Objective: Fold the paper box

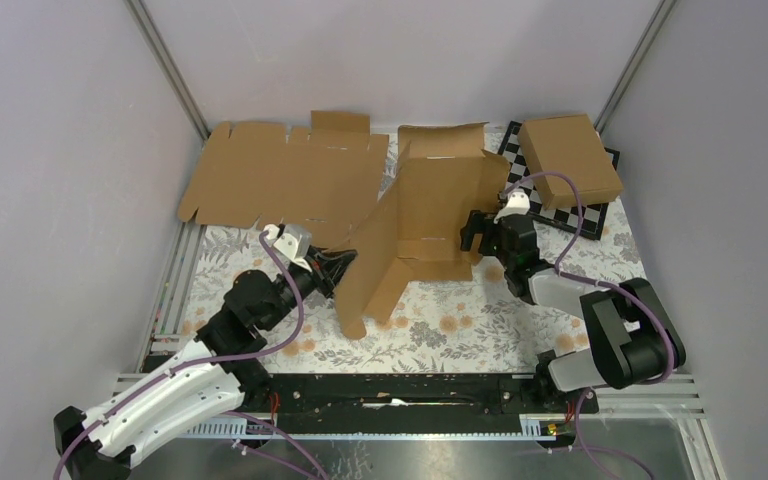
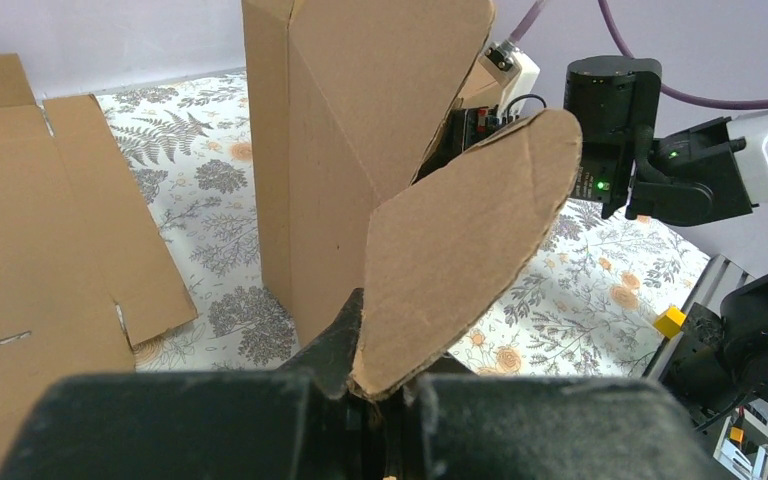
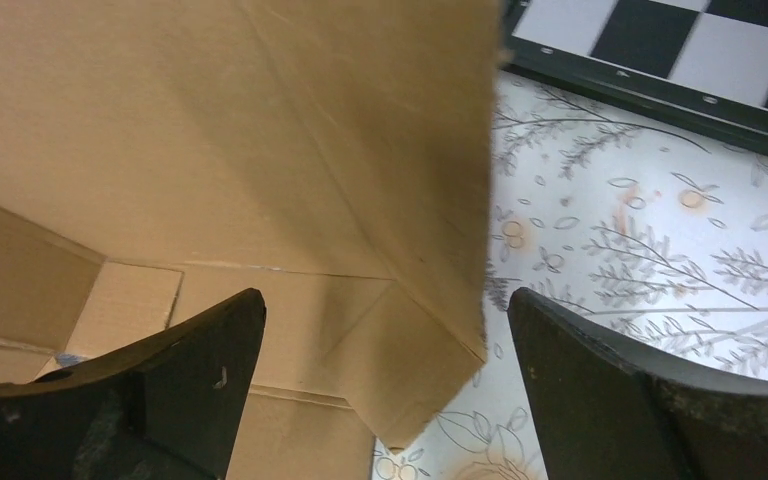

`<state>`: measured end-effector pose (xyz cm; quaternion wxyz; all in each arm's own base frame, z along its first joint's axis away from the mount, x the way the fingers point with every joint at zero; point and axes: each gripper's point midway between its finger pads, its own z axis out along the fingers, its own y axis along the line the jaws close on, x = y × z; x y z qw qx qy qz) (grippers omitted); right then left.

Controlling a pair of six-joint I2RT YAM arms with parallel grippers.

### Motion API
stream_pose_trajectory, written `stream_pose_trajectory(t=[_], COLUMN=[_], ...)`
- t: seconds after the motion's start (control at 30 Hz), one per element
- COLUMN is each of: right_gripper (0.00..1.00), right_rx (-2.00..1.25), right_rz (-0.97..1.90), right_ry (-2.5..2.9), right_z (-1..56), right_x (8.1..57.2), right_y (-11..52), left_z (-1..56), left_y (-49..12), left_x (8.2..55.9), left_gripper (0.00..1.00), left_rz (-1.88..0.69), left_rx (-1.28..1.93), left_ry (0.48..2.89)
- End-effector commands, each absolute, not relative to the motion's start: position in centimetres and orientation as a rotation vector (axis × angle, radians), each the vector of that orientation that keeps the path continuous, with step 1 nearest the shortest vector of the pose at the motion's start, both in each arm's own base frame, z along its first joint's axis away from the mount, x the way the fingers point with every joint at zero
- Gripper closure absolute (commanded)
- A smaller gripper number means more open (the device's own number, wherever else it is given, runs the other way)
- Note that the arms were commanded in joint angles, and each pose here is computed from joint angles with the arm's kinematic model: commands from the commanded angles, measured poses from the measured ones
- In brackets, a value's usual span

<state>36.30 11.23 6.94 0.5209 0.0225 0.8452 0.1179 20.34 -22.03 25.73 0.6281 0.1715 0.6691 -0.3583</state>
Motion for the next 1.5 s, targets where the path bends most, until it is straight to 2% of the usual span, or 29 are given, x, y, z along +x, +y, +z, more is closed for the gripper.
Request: stream_pose_trajectory(t=[0.0, 0.27, 0.43, 0.77, 1.2, 1.47], right_gripper=[0.05, 0.10, 0.01, 0.00, 0.00, 0.00], right_rx=[-0.028, -0.153, -0.336, -0.304, -0.660, -0.657], right_rz=[0.425, 0.556, 0.521, 0.417, 0.512, 0.447], right_ry=[1.915, 1.936, 2.023, 2.079, 1.992, 2.088], right_z=[10.2, 9.7, 8.2, 7.8, 8.2, 7.5], right_x=[38.0, 35.2, 33.2, 33.2, 30.9, 31.5], right_y=[13.9, 17.1, 19.8, 18.7, 21.6, 21.0], left_z=[26.5, 26.0, 26.7, 27.6, 28.8, 28.0], left_y=[-22.0, -22.3, -22.4, -23.1, -23.7, -22.6], left_x=[20.0, 19.9, 19.8, 20.1, 20.7, 21.2], left_gripper=[1.00, 1.00, 1.00, 1.00, 1.00, 1.00], left_rz=[-0.824, -0.836, -0.849, -0.848, -0.763, -0.677], left_rx=[0.419, 0.423, 0.429, 0.455, 0.571, 0.576], left_ry=[1.546, 1.551, 1.541, 1.538, 1.556, 1.587])
